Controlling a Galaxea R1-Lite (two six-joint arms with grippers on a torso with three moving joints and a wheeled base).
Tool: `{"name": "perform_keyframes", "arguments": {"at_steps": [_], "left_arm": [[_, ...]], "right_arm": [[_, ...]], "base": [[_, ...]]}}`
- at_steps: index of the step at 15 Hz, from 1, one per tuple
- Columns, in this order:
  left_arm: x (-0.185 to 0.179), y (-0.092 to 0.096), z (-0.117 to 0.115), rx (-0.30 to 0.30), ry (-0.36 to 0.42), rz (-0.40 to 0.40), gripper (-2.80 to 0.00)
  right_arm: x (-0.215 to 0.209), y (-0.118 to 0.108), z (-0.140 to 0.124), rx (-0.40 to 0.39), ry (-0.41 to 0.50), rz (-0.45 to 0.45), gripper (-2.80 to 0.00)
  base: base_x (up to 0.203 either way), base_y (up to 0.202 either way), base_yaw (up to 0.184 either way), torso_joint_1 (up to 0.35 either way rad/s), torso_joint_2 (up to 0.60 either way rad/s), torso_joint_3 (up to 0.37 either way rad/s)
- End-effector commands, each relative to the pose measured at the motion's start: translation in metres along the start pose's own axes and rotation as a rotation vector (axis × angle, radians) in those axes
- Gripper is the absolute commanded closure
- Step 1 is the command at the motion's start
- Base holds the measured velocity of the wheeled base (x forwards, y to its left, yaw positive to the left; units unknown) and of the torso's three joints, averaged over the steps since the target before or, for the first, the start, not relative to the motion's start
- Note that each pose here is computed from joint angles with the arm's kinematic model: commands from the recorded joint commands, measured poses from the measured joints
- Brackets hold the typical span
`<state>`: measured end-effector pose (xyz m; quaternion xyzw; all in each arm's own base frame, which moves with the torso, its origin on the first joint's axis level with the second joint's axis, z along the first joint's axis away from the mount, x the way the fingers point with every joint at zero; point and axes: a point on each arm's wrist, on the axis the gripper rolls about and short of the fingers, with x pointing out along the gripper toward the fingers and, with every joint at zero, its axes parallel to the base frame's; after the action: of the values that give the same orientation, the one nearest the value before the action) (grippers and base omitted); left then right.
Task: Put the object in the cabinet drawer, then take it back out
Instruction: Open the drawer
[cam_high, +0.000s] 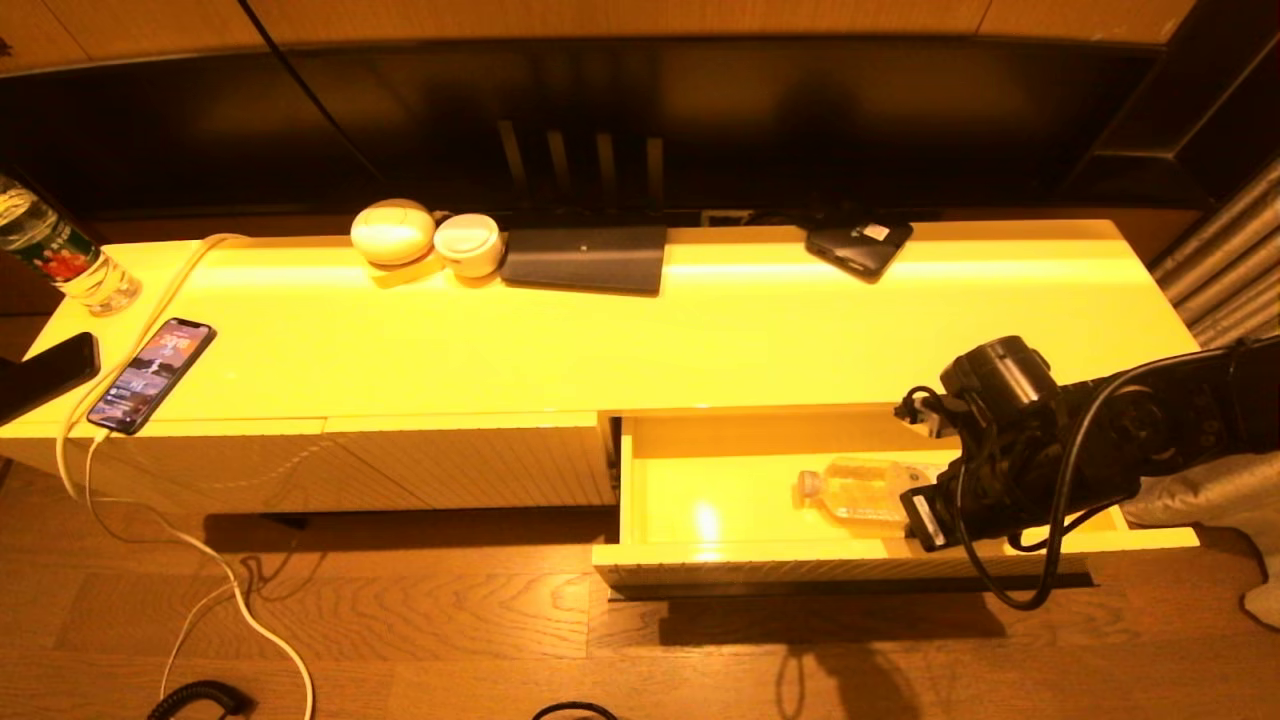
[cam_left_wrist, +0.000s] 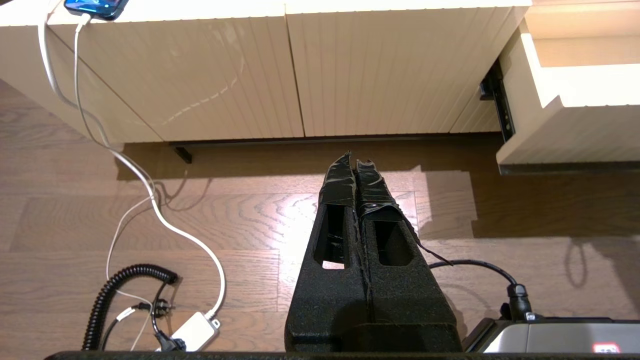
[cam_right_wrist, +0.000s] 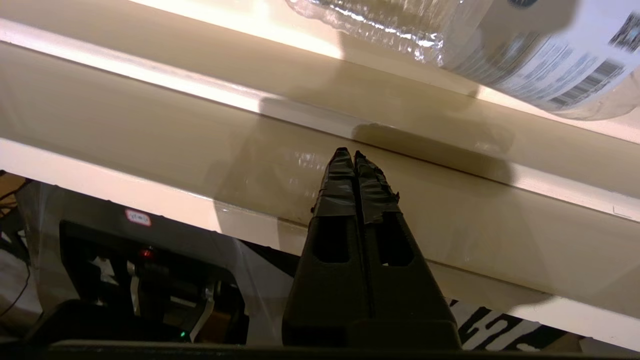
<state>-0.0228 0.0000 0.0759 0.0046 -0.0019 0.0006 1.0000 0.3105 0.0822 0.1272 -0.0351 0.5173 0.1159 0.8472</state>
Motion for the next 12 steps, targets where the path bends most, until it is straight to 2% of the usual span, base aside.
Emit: {"name": "perform_keyframes", "arguments": {"at_steps": [1,12], "left_arm": [[0.000,0.000,-0.001,0.000,0.002,0.000,0.00],[0.000,0.000,0.000,0.000,0.001,0.000,0.00]], "right_arm": [[-0.001,0.001,-0.006,0.000,0.037,0.016,0.00],[-0.001,0.005,-0.031,-0.016,0.179,0.058,0.00]], "base": [[0.000,0.000,0.000,0.000,0.00,0.000],[0.000,0.000,0.000,0.000,0.00,0.000]]}}
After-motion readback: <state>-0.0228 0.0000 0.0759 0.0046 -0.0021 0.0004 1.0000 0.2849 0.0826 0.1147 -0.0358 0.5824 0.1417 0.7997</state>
